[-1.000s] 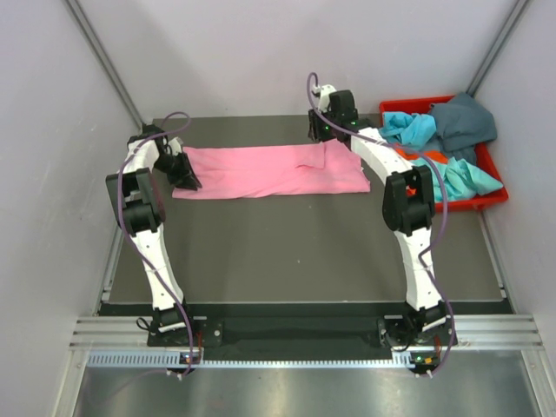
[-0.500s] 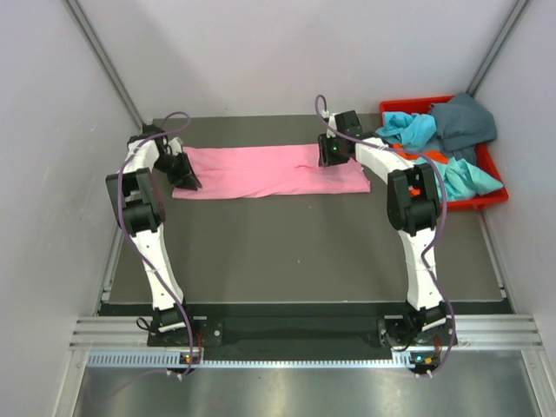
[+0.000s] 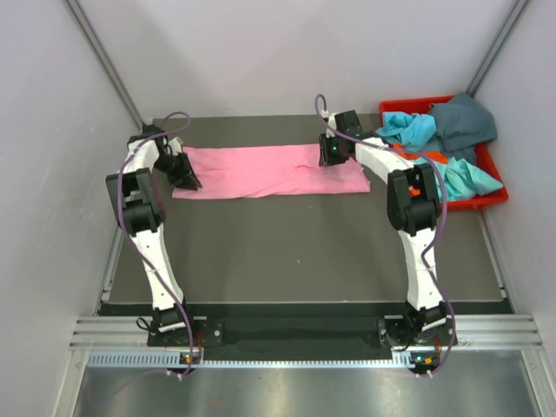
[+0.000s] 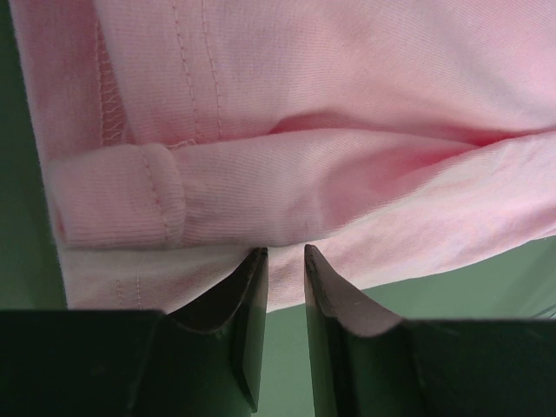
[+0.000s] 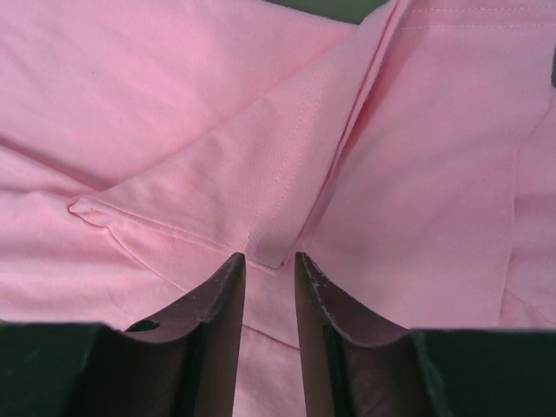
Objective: Fold and stack the t-shirts
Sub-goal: Fold the tshirt
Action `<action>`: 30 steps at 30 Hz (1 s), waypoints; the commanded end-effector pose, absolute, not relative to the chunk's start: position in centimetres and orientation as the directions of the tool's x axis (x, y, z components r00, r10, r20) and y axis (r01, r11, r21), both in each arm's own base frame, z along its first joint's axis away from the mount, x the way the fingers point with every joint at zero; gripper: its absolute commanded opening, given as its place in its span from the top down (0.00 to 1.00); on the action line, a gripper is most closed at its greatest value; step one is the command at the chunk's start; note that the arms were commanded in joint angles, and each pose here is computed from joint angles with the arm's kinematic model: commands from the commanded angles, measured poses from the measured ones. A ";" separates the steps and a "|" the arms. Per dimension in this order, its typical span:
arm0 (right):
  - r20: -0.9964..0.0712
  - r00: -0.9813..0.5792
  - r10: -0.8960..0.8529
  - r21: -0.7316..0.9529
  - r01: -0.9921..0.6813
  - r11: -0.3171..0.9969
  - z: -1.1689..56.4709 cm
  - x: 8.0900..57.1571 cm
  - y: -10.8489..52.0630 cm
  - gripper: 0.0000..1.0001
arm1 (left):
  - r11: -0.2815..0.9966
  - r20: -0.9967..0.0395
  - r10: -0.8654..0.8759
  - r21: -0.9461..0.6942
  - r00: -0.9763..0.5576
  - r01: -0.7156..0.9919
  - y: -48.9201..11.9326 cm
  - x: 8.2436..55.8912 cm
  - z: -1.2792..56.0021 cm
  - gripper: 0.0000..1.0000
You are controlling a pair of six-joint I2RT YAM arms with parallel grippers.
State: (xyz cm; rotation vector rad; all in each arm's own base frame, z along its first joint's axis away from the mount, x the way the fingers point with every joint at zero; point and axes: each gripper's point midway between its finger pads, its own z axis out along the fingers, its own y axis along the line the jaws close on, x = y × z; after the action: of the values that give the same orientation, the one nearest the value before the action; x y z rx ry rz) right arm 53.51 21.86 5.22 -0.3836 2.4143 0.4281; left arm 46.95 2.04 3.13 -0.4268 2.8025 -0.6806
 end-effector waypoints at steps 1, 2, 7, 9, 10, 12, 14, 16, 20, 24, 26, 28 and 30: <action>-0.697 -0.702 -0.148 0.226 -0.410 0.884 7.5 54.8 23.3 0.72 | 0.861 -0.171 -0.317 -0.464 -0.933 -0.208 2.1 47.1 3.4 0.71; -0.696 -0.702 -0.151 0.232 -0.419 0.878 7.5 54.7 23.5 0.73 | 0.862 -0.170 -0.315 -0.462 -0.934 -0.206 2.0 47.1 3.3 0.71; -0.702 -0.696 -0.151 0.232 -0.423 0.876 7.5 54.9 24.0 0.75 | 0.862 -0.171 -0.317 -0.463 -0.933 -0.208 2.1 47.1 3.3 0.71; -0.702 -0.696 -0.150 0.231 -0.422 0.877 7.5 54.9 24.0 0.75 | 0.862 -0.171 -0.316 -0.463 -0.933 -0.207 2.0 47.1 3.4 0.71; -0.701 -0.697 -0.150 0.230 -0.421 0.878 7.4 54.9 24.0 0.74 | 0.861 -0.168 -0.315 -0.464 -0.934 -0.207 1.9 47.1 3.3 0.71; -0.698 -0.700 -0.151 0.223 -0.414 0.883 7.2 54.9 23.8 0.72 | 0.861 -0.166 -0.316 -0.464 -0.934 -0.209 2.0 47.0 3.3 0.71; -0.698 -0.699 -0.156 0.213 -0.411 0.886 7.1 54.9 23.7 0.69 | 0.862 -0.172 -0.316 -0.462 -0.933 -0.207 2.1 47.1 3.4 0.71; -0.694 -0.704 -0.154 0.207 -0.399 0.893 6.9 54.9 23.4 0.65 | 0.863 -0.172 -0.315 -0.462 -0.934 -0.206 2.0 47.1 3.5 0.71; -0.686 -0.711 -0.157 0.210 -0.400 0.892 6.5 54.7 23.5 0.62 | 0.862 -0.169 -0.316 -0.463 -0.933 -0.208 2.0 47.0 3.5 0.71; -0.677 -0.720 -0.151 0.226 -0.399 0.889 5.8 54.6 23.7 0.63 | 0.863 -0.173 -0.315 -0.461 -0.933 -0.205 2.0 47.0 3.6 0.71; -0.680 -0.718 -0.146 0.231 -0.399 0.888 5.9 54.8 23.8 0.65 | 0.864 -0.172 -0.316 -0.458 -0.933 -0.208 2.1 47.0 3.6 0.71; -0.676 -0.722 -0.146 0.235 -0.399 0.886 5.5 54.8 23.9 0.67 | 0.867 -0.172 -0.313 -0.454 -0.934 -0.206 2.1 46.9 3.6 0.71; -0.675 -0.724 -0.139 0.244 -0.398 0.884 5.4 54.9 24.1 0.67 | 0.867 -0.169 -0.314 -0.453 -0.934 -0.209 2.1 46.8 3.5 0.71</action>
State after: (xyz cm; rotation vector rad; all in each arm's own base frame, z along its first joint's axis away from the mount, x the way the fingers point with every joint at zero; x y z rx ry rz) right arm 53.62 22.88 3.96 -0.3943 2.4215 0.4612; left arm 46.95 2.06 3.12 -0.4264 2.8027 -0.6794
